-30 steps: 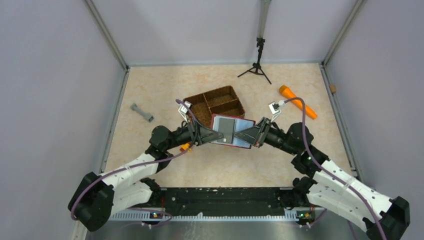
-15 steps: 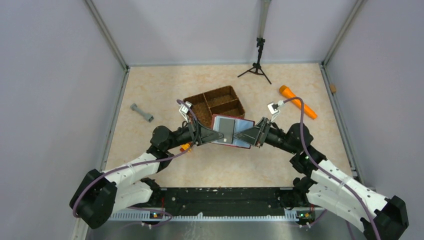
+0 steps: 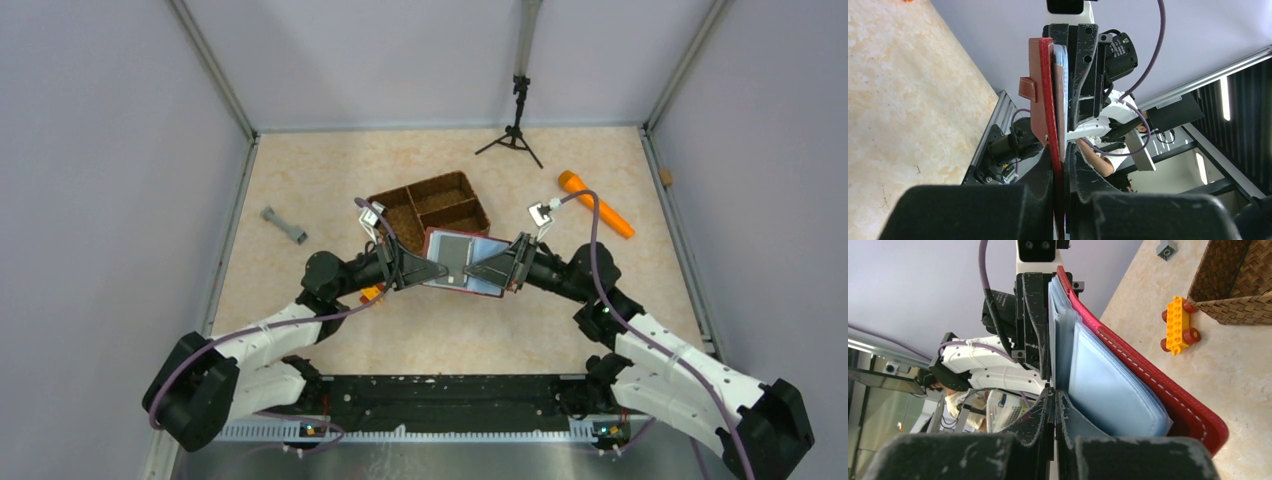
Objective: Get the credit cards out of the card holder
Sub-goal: Remove the credit card from the card holder.
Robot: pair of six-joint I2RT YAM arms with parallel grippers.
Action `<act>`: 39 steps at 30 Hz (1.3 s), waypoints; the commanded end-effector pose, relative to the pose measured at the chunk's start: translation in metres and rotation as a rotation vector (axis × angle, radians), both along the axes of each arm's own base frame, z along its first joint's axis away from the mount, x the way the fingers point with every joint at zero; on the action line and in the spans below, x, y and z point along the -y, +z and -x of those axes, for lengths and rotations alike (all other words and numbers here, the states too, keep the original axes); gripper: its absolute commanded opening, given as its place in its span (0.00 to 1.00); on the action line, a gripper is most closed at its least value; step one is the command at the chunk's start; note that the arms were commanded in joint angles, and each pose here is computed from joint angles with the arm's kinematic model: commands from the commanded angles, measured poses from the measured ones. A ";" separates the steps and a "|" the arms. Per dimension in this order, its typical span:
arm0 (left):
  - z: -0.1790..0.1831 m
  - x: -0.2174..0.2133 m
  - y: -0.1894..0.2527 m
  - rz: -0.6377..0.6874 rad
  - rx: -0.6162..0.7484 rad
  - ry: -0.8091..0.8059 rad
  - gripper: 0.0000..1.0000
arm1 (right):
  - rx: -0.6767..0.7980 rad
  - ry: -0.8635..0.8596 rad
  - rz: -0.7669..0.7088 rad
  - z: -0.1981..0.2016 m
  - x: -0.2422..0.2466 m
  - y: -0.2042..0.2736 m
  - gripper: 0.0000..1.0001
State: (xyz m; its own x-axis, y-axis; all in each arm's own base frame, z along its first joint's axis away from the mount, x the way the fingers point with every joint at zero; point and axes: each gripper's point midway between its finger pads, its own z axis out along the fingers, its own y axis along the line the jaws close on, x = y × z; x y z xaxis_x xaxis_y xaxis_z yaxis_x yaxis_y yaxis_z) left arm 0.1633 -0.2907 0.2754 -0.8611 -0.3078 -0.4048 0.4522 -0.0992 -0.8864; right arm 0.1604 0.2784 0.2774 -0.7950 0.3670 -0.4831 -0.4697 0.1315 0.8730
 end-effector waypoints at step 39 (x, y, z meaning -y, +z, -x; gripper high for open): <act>0.002 -0.004 0.033 0.156 0.077 -0.054 0.31 | 0.034 -0.034 -0.013 0.003 0.015 0.013 0.00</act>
